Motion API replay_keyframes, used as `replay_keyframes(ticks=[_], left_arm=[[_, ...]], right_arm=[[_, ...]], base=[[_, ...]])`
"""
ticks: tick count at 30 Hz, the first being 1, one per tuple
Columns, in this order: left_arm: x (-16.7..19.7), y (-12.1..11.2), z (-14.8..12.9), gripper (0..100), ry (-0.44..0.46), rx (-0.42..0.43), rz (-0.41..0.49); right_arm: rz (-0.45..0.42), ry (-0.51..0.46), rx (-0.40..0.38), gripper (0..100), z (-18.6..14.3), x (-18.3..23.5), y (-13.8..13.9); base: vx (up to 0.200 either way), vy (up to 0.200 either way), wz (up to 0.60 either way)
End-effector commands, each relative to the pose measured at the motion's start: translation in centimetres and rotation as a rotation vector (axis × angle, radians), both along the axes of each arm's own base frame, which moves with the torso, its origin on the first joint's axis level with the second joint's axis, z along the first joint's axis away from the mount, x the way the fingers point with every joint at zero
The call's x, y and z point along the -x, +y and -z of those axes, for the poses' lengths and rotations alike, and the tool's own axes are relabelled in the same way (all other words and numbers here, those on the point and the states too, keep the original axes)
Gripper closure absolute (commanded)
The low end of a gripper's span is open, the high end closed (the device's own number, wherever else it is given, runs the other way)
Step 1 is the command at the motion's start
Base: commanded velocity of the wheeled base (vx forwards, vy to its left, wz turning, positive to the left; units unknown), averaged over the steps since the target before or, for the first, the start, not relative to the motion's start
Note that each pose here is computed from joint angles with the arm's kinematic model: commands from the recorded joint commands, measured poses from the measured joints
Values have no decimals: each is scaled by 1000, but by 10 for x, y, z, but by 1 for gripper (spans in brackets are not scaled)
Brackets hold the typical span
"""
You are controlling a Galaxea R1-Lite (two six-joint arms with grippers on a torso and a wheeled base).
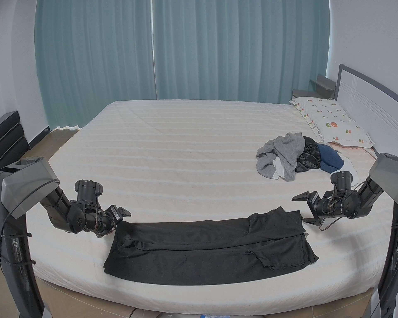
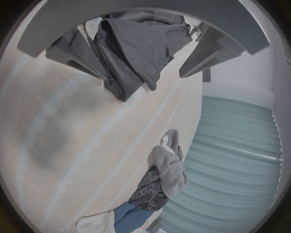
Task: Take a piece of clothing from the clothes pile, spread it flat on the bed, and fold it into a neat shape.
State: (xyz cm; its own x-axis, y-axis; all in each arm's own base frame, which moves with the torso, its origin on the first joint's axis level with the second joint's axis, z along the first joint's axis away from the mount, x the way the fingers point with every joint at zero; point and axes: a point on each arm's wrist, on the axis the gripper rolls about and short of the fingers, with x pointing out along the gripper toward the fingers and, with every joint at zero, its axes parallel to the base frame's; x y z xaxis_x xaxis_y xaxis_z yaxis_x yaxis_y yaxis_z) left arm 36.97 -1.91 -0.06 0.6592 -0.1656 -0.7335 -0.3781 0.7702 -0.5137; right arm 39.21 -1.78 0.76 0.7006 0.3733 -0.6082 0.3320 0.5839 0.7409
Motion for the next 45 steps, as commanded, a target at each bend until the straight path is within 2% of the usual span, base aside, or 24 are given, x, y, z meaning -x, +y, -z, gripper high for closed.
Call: replay_keyframes(ticks=[1,3,7,12,17,26,31,36,37,41,42,45], left_arm=[[0,1,9,100,24,-2,-7],[0,1,9,100,25,2,-13],[-2,5,7,100,22,21,-85],[-3,10,7,100,18,21,-106],[-7,15,5,100,-38,45,-140],[-6,14,7,100,-32,43,-134],[-7,14,7,100,-34,44,-133],[-7,14,7,100,-34,44,-133],[-7,14,7,100,-34,45,-134],[-7,14,7,100,-33,46,-135],[-7,14,7,0,-33,46,-135],[-7,14,7,0,-33,47,-134]], right_arm=[[2,9,-1,0,3,0,0],[6,10,1,0,3,1,-1],[10,16,4,0,5,2,-3],[13,17,5,0,4,3,-3],[9,19,6,0,4,4,-1],[0,14,11,0,5,1,2],[0,-22,10,0,4,-3,2],[0,-32,24,0,13,-7,7],[5,-30,32,100,16,-8,7],[13,-28,57,100,23,-12,14],[17,-32,61,100,23,-12,14],[26,-38,69,100,23,-13,14]], base=[[0,0,0],[0,0,0],[0,0,0],[0,0,0],[0,0,0],[0,0,0],[0,0,0],[0,0,0],[0,0,0],[0,0,0],[0,0,0],[0,0,0]])
